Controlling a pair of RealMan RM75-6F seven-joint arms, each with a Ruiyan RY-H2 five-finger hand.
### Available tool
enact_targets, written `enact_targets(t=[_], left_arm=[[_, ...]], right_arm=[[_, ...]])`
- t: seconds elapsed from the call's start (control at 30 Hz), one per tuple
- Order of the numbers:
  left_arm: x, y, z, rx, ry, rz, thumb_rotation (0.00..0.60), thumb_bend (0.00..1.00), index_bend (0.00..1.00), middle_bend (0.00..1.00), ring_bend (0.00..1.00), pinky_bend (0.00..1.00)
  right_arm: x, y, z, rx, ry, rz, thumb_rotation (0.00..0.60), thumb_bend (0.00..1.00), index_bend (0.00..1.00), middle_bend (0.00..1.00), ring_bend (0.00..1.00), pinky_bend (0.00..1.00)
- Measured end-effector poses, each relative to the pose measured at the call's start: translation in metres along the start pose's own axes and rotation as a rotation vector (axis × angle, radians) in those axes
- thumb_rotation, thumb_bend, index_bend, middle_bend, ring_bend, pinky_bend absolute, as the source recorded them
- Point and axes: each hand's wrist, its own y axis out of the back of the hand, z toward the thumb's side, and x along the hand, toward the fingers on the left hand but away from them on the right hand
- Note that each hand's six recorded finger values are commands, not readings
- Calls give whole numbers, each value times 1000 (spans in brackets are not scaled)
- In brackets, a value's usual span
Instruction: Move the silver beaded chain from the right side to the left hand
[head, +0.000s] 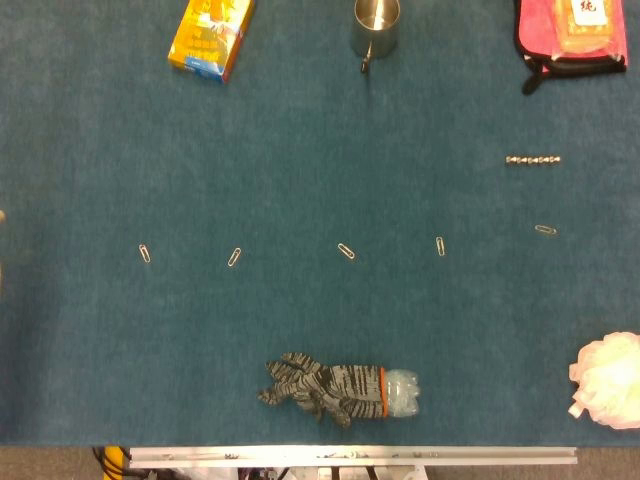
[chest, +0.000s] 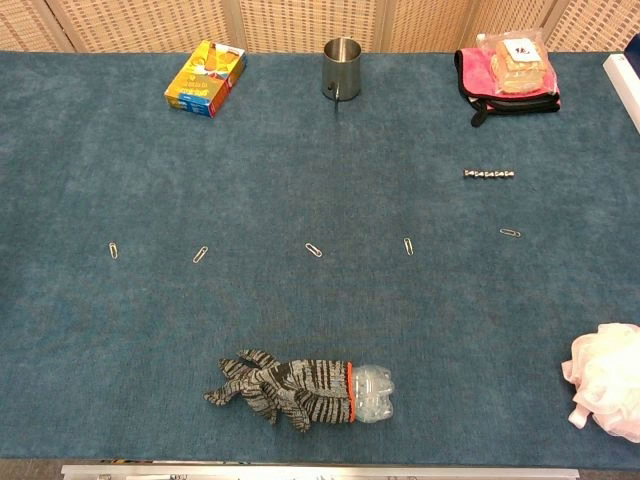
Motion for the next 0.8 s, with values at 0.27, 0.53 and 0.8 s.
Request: enact_targets(t=[0.27, 0.53, 0.8], left_arm=[[-2, 3, -2, -3, 6, 1, 600, 489, 310, 262, 287, 318], [-8, -3, -7, 3, 10, -15, 600, 489, 310, 262, 287, 321], [-13, -2, -17, -7, 21, -13, 600, 490, 311, 262, 287, 322]], right_arm=[[-8, -2, 4, 0, 36, 4, 600, 0, 398, 215, 195, 302], [-10, 5, 3, 53, 31, -10, 600, 39, 452, 231, 175, 310], [-25, 6, 7, 109, 3, 21, 600, 46, 452, 202, 131, 262]])
